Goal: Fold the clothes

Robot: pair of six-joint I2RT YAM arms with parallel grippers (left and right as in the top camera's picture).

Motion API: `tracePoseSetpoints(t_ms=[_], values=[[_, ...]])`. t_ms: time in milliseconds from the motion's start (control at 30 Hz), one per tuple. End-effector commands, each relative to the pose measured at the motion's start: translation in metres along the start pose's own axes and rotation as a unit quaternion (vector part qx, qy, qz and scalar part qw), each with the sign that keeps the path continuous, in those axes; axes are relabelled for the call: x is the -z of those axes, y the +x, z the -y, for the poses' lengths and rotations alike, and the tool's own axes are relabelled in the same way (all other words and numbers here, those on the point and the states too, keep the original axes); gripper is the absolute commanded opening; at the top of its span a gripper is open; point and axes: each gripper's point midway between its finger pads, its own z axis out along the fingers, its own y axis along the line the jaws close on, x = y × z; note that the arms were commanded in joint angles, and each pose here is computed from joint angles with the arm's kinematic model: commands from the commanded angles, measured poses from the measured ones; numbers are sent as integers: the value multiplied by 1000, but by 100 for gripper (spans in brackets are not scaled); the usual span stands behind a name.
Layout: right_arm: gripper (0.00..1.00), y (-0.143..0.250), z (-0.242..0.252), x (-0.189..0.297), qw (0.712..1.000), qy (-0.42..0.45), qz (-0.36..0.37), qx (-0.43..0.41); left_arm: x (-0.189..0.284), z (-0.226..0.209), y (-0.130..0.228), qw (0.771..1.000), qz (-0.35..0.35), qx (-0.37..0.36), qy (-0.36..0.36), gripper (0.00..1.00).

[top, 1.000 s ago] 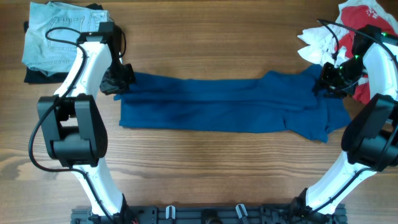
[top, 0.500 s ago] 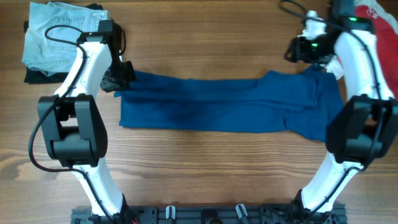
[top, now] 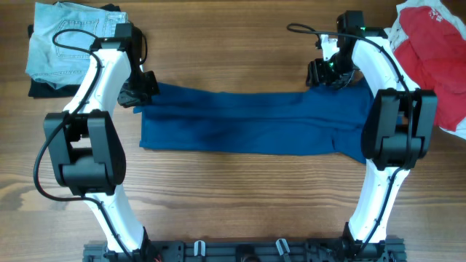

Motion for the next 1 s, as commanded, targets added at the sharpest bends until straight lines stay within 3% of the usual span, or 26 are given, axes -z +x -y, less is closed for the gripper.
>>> tracePoseSetpoints(t_ms=[0, 200, 267, 333, 433, 733, 967], values=[[66, -3, 8, 0, 1000, 25, 2, 10, -5, 0, 1, 1000, -6, 9, 2, 4], [55, 17, -8, -3, 999, -21, -33, 16, -5, 0, 1, 1000, -6, 9, 2, 4], [45, 22, -10, -3, 999, -26, -42, 18, -5, 0, 1, 1000, -6, 9, 2, 4], [25, 22, -8, -2, 999, -24, -43, 13, -5, 0, 1, 1000, -5, 9, 3, 4], [14, 18, -3, 1, 999, -22, -35, 8, -5, 1, 0, 1000, -3, 9, 3, 4], [11, -10, 2, 57, 1000, -11, 13, -9, -5, 0, -1, 1000, -2, 9, 1, 4], [4, 33, -8, 96, 995, -7, -54, -79, -5, -8, -3, 1000, 1, 16, -8, 4]])
